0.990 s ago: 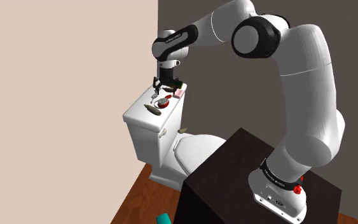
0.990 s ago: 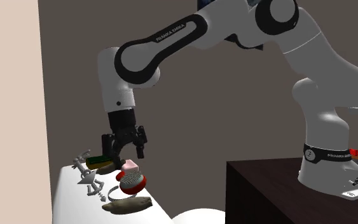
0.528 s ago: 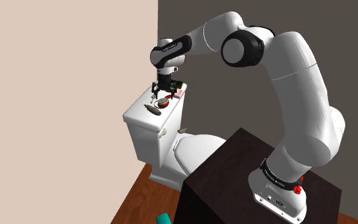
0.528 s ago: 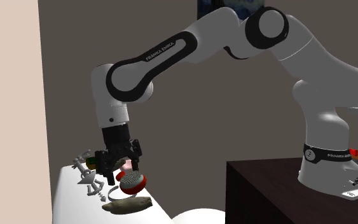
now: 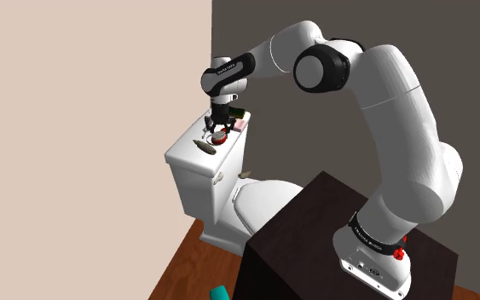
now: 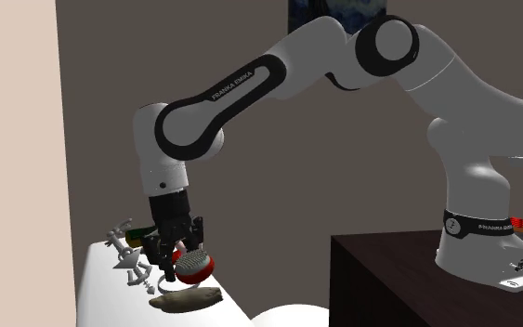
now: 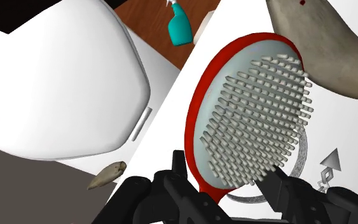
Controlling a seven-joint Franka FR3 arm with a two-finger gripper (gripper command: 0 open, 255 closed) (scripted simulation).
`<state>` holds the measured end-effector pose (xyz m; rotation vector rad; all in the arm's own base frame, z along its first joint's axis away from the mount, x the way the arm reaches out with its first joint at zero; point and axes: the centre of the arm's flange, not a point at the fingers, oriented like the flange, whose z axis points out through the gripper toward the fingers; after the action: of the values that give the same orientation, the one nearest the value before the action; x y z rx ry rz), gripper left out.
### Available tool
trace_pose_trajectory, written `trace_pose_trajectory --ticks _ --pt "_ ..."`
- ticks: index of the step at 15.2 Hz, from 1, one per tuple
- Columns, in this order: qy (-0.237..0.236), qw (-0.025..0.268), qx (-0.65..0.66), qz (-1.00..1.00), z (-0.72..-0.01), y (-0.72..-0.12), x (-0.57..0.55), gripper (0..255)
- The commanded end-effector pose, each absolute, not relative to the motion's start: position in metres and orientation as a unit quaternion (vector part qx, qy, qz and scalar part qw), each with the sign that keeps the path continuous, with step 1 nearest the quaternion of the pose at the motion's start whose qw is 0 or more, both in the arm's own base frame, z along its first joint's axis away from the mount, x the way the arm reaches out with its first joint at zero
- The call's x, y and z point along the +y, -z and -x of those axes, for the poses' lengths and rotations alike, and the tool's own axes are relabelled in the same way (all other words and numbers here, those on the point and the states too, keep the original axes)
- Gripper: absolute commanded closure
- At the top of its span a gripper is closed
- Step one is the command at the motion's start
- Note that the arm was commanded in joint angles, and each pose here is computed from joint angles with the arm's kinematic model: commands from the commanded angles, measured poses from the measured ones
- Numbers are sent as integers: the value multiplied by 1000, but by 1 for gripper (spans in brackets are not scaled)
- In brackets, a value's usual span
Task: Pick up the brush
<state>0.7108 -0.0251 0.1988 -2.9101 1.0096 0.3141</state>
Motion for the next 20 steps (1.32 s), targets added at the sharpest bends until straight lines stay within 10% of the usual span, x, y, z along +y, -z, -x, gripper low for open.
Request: trace_pose_trajectory --ticks 1,20 --pt "-101 23 326 940 -711 -199 -25 255" --pt "-101 23 326 940 -711 -273 -26 255"
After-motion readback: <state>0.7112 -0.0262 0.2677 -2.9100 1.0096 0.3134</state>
